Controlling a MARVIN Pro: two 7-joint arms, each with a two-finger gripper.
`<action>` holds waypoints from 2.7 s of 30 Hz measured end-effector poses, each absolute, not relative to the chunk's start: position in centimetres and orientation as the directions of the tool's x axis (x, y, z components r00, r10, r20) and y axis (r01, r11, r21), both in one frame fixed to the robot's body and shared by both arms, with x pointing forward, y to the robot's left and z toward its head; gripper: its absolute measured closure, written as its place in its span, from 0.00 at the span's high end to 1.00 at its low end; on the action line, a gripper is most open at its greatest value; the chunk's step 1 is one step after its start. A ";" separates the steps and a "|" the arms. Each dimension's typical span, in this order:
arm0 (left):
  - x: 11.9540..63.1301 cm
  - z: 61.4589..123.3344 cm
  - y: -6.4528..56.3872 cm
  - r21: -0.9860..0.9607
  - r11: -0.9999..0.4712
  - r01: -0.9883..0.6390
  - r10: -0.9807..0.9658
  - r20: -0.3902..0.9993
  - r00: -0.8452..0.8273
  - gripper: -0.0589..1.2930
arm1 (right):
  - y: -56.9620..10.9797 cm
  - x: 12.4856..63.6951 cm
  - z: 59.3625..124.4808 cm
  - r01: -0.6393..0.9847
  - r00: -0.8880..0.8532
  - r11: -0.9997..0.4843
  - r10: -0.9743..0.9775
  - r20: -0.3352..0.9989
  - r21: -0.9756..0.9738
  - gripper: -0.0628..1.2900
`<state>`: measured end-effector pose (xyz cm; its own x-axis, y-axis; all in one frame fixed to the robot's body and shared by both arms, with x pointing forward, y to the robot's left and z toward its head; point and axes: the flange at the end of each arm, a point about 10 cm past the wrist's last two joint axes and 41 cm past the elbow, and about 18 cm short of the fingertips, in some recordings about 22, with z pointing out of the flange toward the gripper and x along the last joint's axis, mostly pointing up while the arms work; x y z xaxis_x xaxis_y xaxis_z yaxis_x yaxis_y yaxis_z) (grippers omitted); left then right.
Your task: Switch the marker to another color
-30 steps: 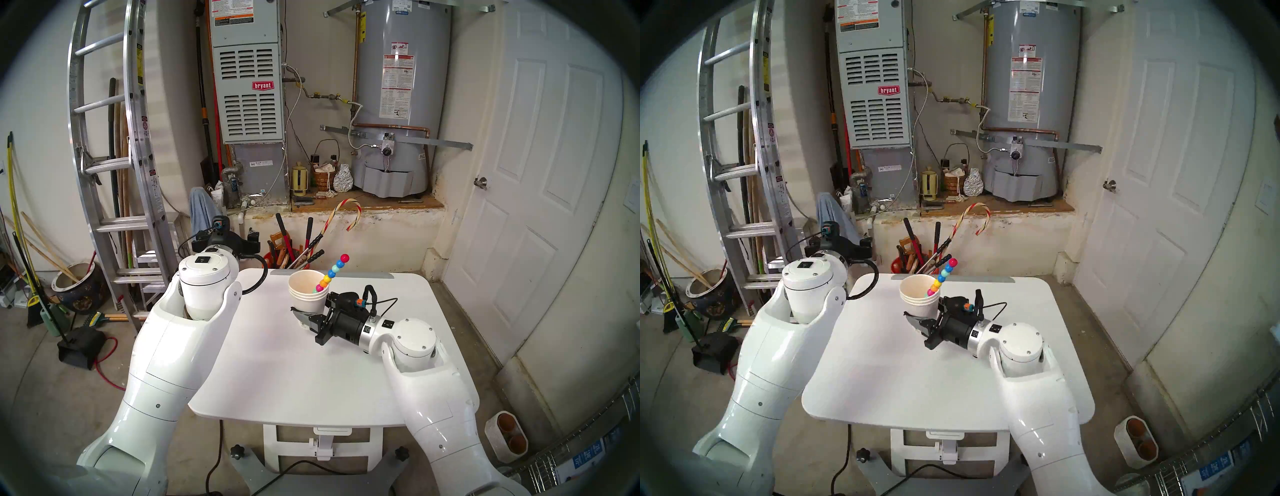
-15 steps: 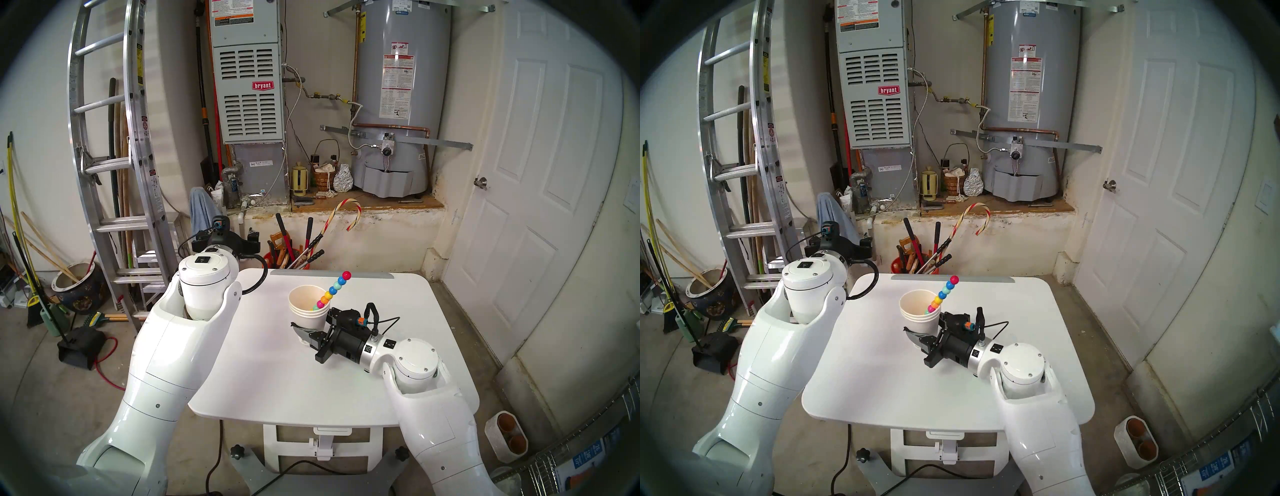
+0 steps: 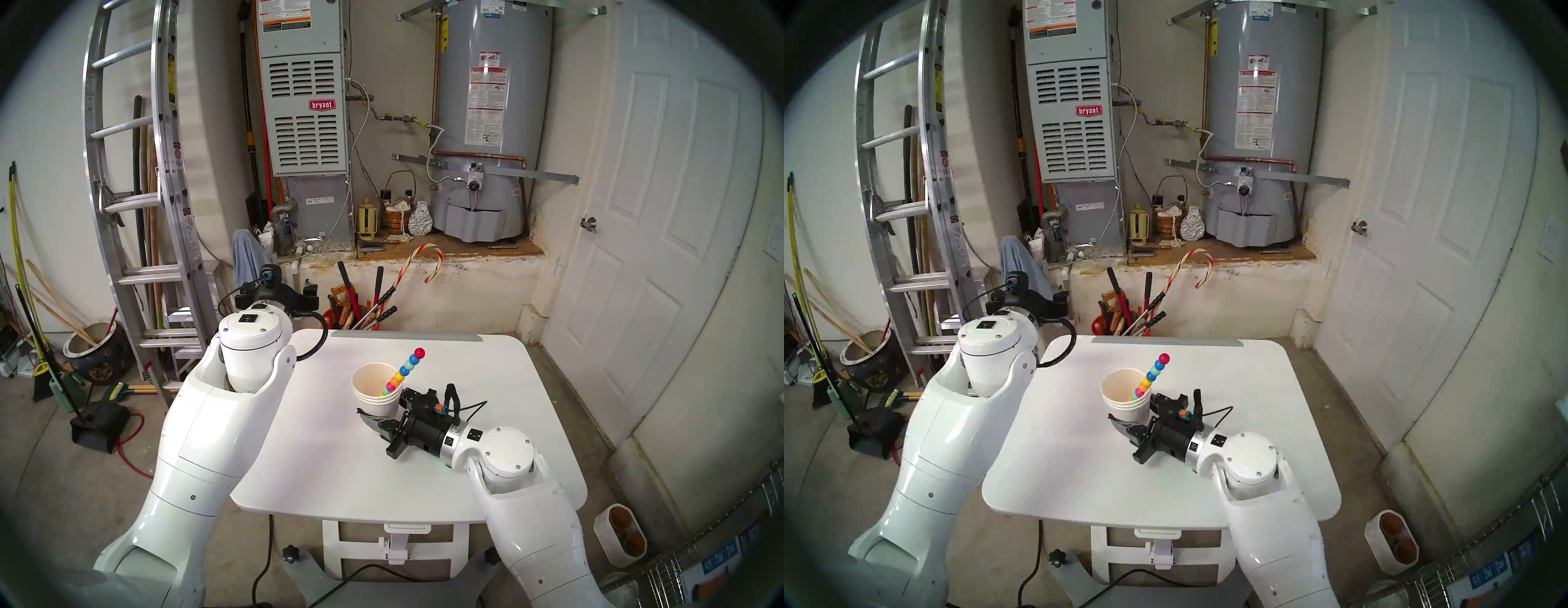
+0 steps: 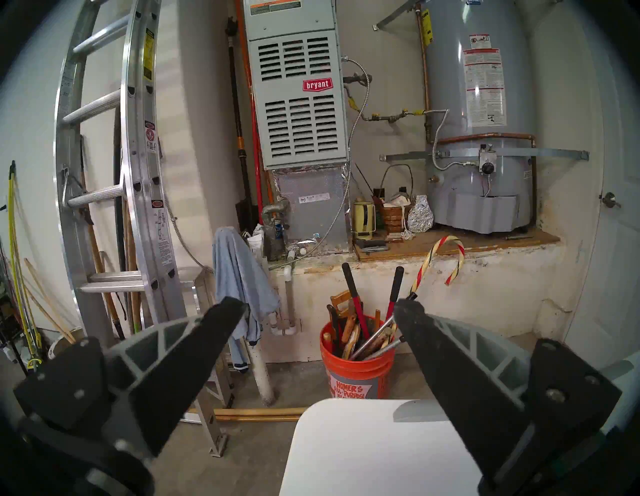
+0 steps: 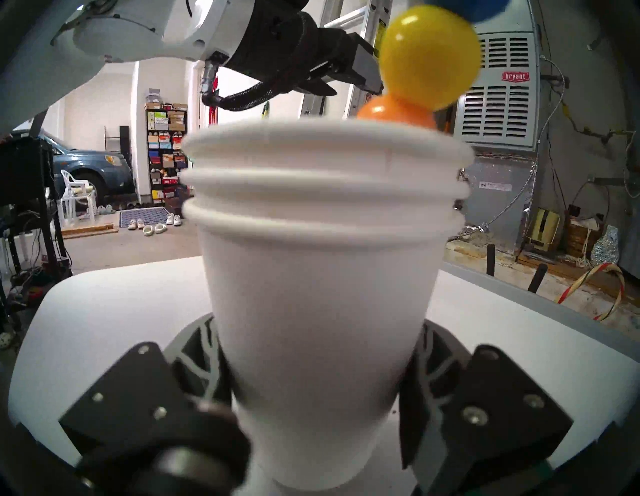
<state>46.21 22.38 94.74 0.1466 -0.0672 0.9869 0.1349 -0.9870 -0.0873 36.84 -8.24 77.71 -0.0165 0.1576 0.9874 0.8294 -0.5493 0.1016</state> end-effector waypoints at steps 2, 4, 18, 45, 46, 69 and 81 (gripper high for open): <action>46.2 94.7 22.4 -0.087 -0.987 0.135 -0.067 0.987 0.147 0.95 | -8.2 36.9 77.7 0.829 -0.019 -0.549 0.160 0.987 0.105 0.53; 46.2 94.7 22.4 -0.087 -0.987 0.135 -0.067 0.987 0.147 0.95 | -8.2 36.9 77.7 0.829 -0.020 -0.549 0.160 0.987 0.106 0.54; 46.2 94.7 22.4 -0.087 -0.987 0.134 -0.067 0.987 0.146 0.95 | -8.3 36.9 77.5 0.832 -0.016 -0.547 0.152 0.988 0.098 0.54; 46.2 94.7 22.4 -0.087 -0.987 0.134 -0.067 0.987 0.146 0.95 | -9.8 36.2 77.0 0.836 0.089 -0.548 0.141 0.986 0.003 0.62; 46.2 94.7 22.4 -0.087 -0.987 0.134 -0.067 0.987 0.146 0.95 | -9.9 36.2 76.8 0.836 0.095 -0.548 0.142 0.985 -0.002 0.65; 46.2 94.7 22.4 -0.087 -0.987 0.134 -0.067 0.987 0.146 0.95 | -12.2 35.2 77.2 0.814 0.145 -0.579 0.118 0.982 -0.050 0.92; 46.2 94.7 22.4 -0.087 -0.987 0.134 -0.067 0.987 0.146 0.95 | -13.3 33.7 77.2 0.808 0.174 -0.583 0.109 0.979 -0.079 0.92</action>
